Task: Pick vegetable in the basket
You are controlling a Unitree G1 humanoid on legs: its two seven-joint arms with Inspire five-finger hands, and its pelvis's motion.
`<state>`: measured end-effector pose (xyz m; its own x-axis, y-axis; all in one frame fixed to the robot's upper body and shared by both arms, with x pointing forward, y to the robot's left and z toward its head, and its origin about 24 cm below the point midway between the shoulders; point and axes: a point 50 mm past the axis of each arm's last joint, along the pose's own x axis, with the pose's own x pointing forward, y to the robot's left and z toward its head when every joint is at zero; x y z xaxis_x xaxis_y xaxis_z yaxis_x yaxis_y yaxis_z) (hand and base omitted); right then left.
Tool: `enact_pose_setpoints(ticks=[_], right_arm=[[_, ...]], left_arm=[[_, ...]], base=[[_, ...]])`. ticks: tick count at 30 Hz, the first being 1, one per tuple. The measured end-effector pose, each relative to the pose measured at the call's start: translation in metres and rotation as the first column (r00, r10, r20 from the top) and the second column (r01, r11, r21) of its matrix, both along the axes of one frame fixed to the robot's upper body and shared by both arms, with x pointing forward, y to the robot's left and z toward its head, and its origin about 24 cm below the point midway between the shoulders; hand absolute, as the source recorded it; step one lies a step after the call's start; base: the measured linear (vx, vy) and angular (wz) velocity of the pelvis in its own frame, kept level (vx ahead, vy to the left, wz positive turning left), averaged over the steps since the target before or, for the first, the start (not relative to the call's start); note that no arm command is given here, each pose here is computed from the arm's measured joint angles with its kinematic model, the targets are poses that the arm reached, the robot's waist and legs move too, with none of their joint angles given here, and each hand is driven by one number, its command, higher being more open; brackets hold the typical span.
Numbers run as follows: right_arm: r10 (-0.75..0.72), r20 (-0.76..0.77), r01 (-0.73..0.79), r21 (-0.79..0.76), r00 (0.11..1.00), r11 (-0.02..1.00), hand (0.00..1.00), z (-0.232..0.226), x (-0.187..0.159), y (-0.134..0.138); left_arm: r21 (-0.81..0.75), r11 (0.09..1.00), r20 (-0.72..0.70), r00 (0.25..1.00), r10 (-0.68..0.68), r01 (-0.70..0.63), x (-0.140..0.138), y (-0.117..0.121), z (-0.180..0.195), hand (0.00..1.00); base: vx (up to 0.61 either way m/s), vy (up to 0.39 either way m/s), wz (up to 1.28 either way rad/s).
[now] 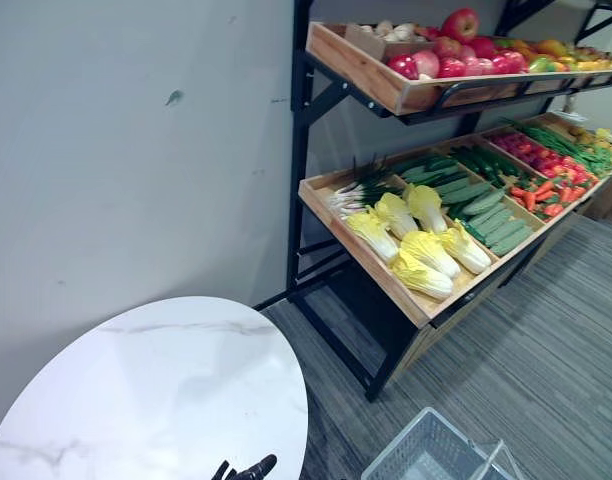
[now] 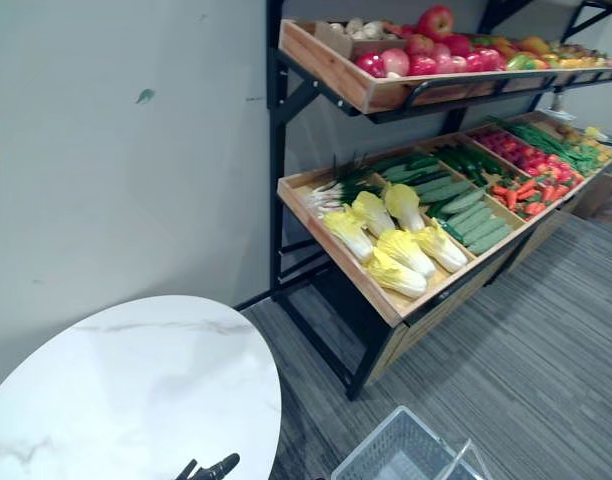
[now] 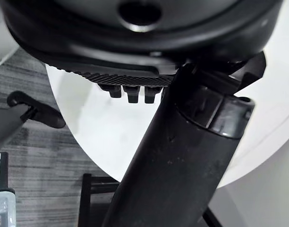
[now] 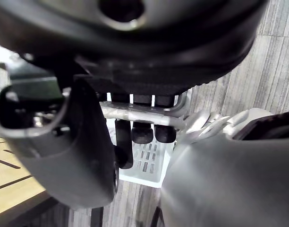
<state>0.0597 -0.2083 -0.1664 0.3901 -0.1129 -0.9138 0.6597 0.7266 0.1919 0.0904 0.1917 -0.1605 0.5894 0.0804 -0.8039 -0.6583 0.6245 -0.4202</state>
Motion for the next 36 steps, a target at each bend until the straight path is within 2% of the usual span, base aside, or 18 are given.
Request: enact_pose_setpoints(ticks=[3, 4, 6, 7, 8, 9, 10, 13, 14, 16, 17, 20, 27, 32, 36], right_arm=[[0.002, 0.021, -0.002, -0.002, 1.000, 1.000, 0.00, 0.002, 0.007, -0.001], [-0.042, 0.033, 0.043, -0.006, 0.999, 0.999, 0.00, 0.003, 0.008, -0.005], [-0.067, 0.031, 0.067, -0.003, 0.997, 0.998, 0.00, 0.003, 0.006, -0.007], [-0.036, 0.048, 0.035, 0.004, 0.998, 0.999, 0.00, 0.003, 0.012, -0.001], [-0.023, 0.073, 0.023, 0.006, 0.997, 1.000, 0.00, 0.005, 0.026, -0.005], [-0.023, 0.058, 0.023, -0.001, 0.998, 1.000, 0.00, 0.004, 0.027, -0.002], [-0.057, 0.070, 0.060, -0.031, 0.996, 0.998, 0.00, 0.006, 0.027, -0.013], [-0.030, 0.037, 0.031, -0.040, 0.999, 0.999, 0.00, 0.005, 0.024, -0.016], [-0.008, 0.031, 0.009, -0.041, 0.999, 0.999, 0.00, 0.005, 0.024, -0.016], [-0.008, -0.003, 0.008, -0.028, 1.000, 1.000, 0.00, 0.002, 0.017, -0.013], [-0.020, -0.048, 0.019, -0.022, 0.999, 1.000, 0.00, -0.001, 0.002, -0.012], [-0.060, -0.056, 0.058, -0.042, 0.997, 0.997, 0.00, -0.001, -0.003, -0.018], [-0.038, -0.137, 0.034, -0.027, 0.990, 0.999, 0.00, -0.004, -0.024, -0.017], [-0.164, -0.139, 0.163, -0.019, 0.977, 0.986, 0.00, -0.004, -0.038, -0.021], [-0.245, -0.085, 0.249, 0.039, 0.966, 0.968, 0.00, -0.004, -0.030, -0.017]], left_arm=[[-0.004, 1.000, 0.019, 1.000, 0.002, -0.002, 0.003, -0.001, 0.001, 1.00], [-0.006, 1.000, 0.020, 1.000, -0.002, 0.002, 0.003, -0.002, 0.001, 1.00], [0.014, 1.000, 0.015, 1.000, 0.011, -0.011, 0.001, 0.008, 0.002, 1.00], [0.032, 0.999, -0.008, 0.999, 0.031, -0.031, -0.004, 0.018, 0.002, 1.00], [0.028, 0.999, -0.010, 0.999, 0.040, -0.040, -0.007, 0.017, 0.001, 1.00], [0.034, 0.999, -0.006, 0.999, 0.041, -0.041, -0.008, 0.019, 0.001, 1.00], [0.037, 0.998, -0.023, 0.999, 0.042, -0.041, -0.012, 0.018, 0.000, 1.00], [0.041, 0.997, -0.053, 0.997, 0.065, -0.062, -0.026, 0.022, -0.001, 1.00], [0.030, 0.998, -0.067, 0.996, 0.057, -0.055, -0.030, 0.017, -0.003, 1.00], [0.026, 0.998, -0.074, 0.996, 0.050, -0.049, -0.030, 0.016, -0.004, 1.00], [0.024, 0.999, -0.075, 0.997, 0.029, -0.028, -0.029, 0.014, -0.004, 1.00], [0.004, 1.000, -0.055, 0.999, 0.001, -0.001, -0.026, 0.009, -0.004, 1.00], [0.009, 0.999, -0.026, 0.999, -0.031, 0.032, -0.015, 0.008, -0.002, 1.00], [0.005, 0.999, -0.020, 0.999, -0.037, 0.037, -0.012, 0.006, -0.002, 1.00], [0.025, 0.999, -0.007, 0.999, -0.038, 0.039, -0.009, 0.015, 0.000, 1.00]], base=[[-0.02, -0.008, -0.59], [0.00, 0.026, -0.47], [0.01, 0.075, -0.73], [-0.19, 0.098, -1.56], [-0.30, 0.113, -1.98], [-0.27, 0.105, -1.58], [-0.11, 0.055, -1.08], [-0.05, -0.110, -1.19], [-0.03, -0.179, -1.14], [-0.04, -0.189, -0.64], [-0.06, -0.189, -0.38], [-0.08, -0.109, -0.36], [-0.12, -0.051, -0.05], [-0.11, -0.008, 0.19], [-0.09, -0.032, -0.08]])
